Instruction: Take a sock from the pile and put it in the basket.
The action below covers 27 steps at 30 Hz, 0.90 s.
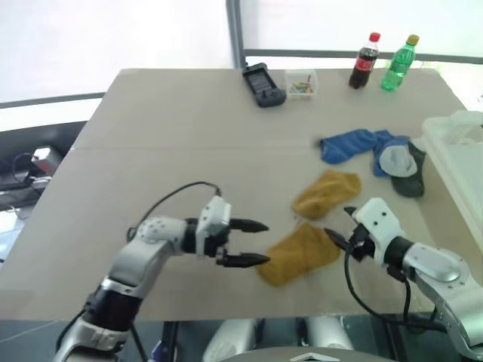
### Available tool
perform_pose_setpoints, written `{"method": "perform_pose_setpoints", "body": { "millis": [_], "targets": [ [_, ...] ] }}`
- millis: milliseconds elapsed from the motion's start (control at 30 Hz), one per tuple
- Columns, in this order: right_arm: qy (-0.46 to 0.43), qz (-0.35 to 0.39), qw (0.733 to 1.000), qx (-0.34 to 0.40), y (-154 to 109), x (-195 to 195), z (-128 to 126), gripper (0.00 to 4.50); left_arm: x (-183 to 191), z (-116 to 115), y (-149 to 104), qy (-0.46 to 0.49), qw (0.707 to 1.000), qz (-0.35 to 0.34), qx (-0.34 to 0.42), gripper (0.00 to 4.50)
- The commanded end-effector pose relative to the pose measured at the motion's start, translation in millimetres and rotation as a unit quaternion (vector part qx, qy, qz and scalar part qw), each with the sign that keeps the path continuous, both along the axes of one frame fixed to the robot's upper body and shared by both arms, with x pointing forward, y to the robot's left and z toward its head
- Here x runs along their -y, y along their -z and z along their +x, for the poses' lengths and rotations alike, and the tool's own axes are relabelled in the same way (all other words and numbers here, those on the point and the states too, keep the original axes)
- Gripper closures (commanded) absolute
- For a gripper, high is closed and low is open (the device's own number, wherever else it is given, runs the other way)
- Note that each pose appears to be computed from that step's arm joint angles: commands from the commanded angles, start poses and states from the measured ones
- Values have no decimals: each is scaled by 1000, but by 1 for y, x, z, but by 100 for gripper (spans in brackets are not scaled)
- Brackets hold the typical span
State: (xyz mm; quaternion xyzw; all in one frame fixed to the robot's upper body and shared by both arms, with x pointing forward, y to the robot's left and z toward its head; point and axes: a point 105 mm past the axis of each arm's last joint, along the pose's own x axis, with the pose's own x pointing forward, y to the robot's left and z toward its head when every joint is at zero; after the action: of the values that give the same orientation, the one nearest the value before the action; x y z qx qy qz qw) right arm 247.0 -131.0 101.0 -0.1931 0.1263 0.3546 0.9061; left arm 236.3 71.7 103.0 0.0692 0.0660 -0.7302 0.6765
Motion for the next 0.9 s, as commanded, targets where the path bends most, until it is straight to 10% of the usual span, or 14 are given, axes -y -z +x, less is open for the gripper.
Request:
{"method": "perform_pose_setpoints", "body": {
  "millis": [33,200,567,900],
  "targets": [
    [-54,9,998,9,-2,-13,-1,198,16,-7,3,67,997,29,20,196],
    [-90,-24,996,-14,17,-8,3,443,13,-9,29,131,984,114,45,442],
    [-74,-40,996,-42,21,-2,-21,448,-20,36,20,139,959,202,139,447],
    [-31,-1,999,-8,-2,-3,-17,448,-15,49,-24,25,994,68,80,447]
  ]
}}
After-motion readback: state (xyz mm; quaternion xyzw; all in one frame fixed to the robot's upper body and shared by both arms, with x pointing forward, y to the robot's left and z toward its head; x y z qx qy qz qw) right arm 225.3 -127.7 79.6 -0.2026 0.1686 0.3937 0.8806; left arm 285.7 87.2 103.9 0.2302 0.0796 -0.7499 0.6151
